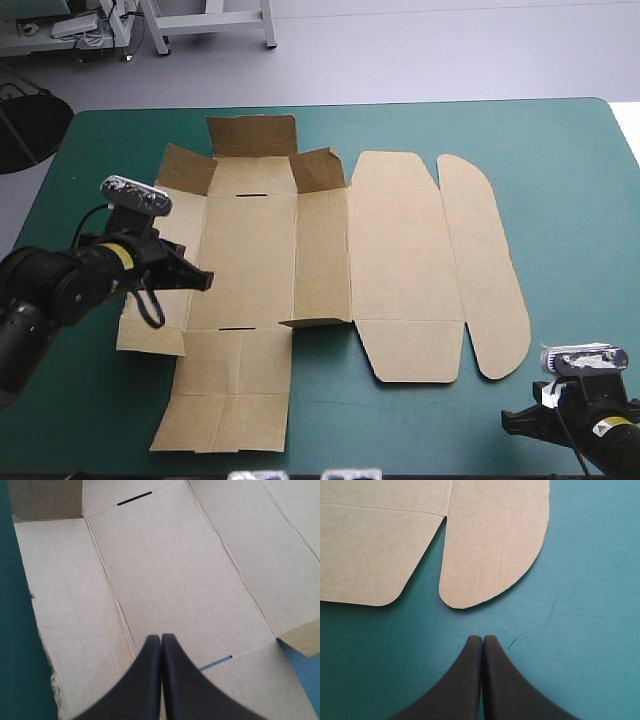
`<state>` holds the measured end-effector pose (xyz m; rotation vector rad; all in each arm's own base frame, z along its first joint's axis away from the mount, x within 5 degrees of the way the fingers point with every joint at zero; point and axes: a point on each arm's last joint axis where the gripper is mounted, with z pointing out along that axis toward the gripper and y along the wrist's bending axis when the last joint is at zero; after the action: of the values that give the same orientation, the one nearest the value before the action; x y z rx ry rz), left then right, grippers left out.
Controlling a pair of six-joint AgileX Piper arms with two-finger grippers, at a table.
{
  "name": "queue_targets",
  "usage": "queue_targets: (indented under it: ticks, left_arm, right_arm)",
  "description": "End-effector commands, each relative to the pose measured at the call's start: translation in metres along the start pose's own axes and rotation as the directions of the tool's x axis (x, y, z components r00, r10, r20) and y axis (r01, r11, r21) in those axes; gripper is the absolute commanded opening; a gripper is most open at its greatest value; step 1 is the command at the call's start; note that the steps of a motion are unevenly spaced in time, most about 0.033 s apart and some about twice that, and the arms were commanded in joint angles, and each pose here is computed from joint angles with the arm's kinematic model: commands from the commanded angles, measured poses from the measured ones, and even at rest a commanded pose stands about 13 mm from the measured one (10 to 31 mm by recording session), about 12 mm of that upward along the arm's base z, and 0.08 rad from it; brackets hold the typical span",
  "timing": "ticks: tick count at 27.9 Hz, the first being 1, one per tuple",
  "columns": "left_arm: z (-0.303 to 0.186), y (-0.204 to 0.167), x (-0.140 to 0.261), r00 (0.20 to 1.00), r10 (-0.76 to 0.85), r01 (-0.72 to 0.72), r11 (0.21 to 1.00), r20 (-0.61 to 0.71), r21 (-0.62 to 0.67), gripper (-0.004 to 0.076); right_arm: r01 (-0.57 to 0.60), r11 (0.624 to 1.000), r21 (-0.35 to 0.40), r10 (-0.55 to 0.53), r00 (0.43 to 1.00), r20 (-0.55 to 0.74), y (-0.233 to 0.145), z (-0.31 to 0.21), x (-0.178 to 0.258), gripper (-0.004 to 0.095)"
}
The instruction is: Fold the box
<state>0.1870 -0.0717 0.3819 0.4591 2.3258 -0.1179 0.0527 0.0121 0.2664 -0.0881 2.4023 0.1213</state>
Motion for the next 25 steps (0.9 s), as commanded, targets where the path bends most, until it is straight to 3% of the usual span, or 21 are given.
queue_targets:
  ticks: [1,7,15,25]
  left_arm:
    - [0.007,0.019,-0.034,0.993,-0.061,0.066,0.997,0.097,-0.042,-0.0008]
    - [0.022,0.088,-0.048,0.954,-0.284,0.287,0.958,0.091,-0.015,-0.0008]
    - [0.026,0.178,-0.005,0.835,-0.549,0.548,0.836,0.029,0.036,-0.0008]
    - [0.055,0.216,0.033,0.762,-0.625,0.638,0.77,-0.169,0.031,-0.0009]
  right_arm:
    - [0.007,1.0,0.007,-0.007,0.998,0.07,0.0,-0.005,-0.01,-0.0018]
    - [0.007,1.0,0.007,-0.007,0.998,0.07,0.0,-0.005,-0.01,-0.0018]
    - [0.007,1.0,0.007,-0.007,0.998,0.07,0.0,-0.005,-0.01,-0.0018]
    - [0.007,1.0,0.007,-0.007,0.998,0.07,0.0,-0.005,-0.01,-0.0018]
